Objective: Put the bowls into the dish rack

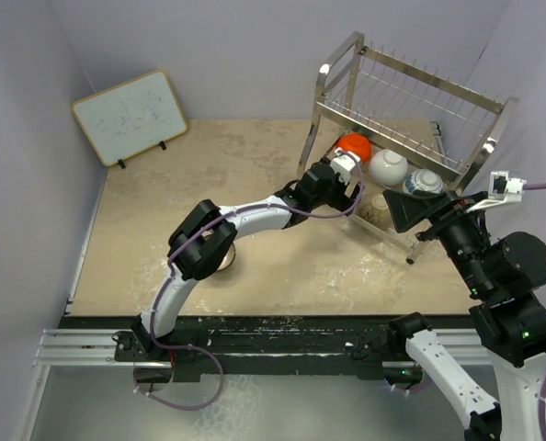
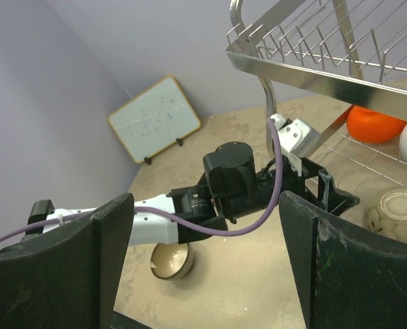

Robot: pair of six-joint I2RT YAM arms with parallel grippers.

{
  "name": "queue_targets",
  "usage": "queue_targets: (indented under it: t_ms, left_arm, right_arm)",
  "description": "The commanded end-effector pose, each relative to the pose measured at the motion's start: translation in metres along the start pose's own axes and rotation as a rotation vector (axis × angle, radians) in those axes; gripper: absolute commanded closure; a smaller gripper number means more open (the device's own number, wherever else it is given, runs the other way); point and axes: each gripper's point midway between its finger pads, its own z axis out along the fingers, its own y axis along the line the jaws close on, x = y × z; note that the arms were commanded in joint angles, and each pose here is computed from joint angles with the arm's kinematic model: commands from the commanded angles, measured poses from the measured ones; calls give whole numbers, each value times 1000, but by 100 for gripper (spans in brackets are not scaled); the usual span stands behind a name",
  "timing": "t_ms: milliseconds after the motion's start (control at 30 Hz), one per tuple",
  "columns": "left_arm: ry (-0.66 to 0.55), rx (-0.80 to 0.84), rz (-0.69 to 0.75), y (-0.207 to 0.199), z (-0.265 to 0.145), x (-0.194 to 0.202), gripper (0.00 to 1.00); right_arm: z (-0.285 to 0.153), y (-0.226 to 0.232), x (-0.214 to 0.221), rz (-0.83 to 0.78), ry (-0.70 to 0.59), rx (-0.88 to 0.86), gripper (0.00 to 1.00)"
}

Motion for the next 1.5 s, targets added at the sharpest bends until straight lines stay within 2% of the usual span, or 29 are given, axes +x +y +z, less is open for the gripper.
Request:
queue_targets:
  t_ms: [0,767,867,1100,1267,1467]
  left_arm:
    - [-81,-67,-39,3,5,-40,2]
    - [-16,84,-77,-47,36,-16,2]
    - [-16,56,-76,-44,34,-17,2]
    - [-70,-32,-77,-19,3,-41,1]
    - [-97,-44,-78,-17,-33,-62,1]
    - [-47,-81,-139,-11,-89,-49,1]
  right_arm:
    - [-3,3,-8,-10,-37,-15,12]
    - [-10,0,-12,-16,-55,4,12]
    - [-9,0,-10,-17,-48,3,13]
    - [-9,1,-8,-32,-42,-7,12]
    - [-7,2,-6,-47,-25,-17,12]
    - [-2,-6,-5,-91,-25,14,12]
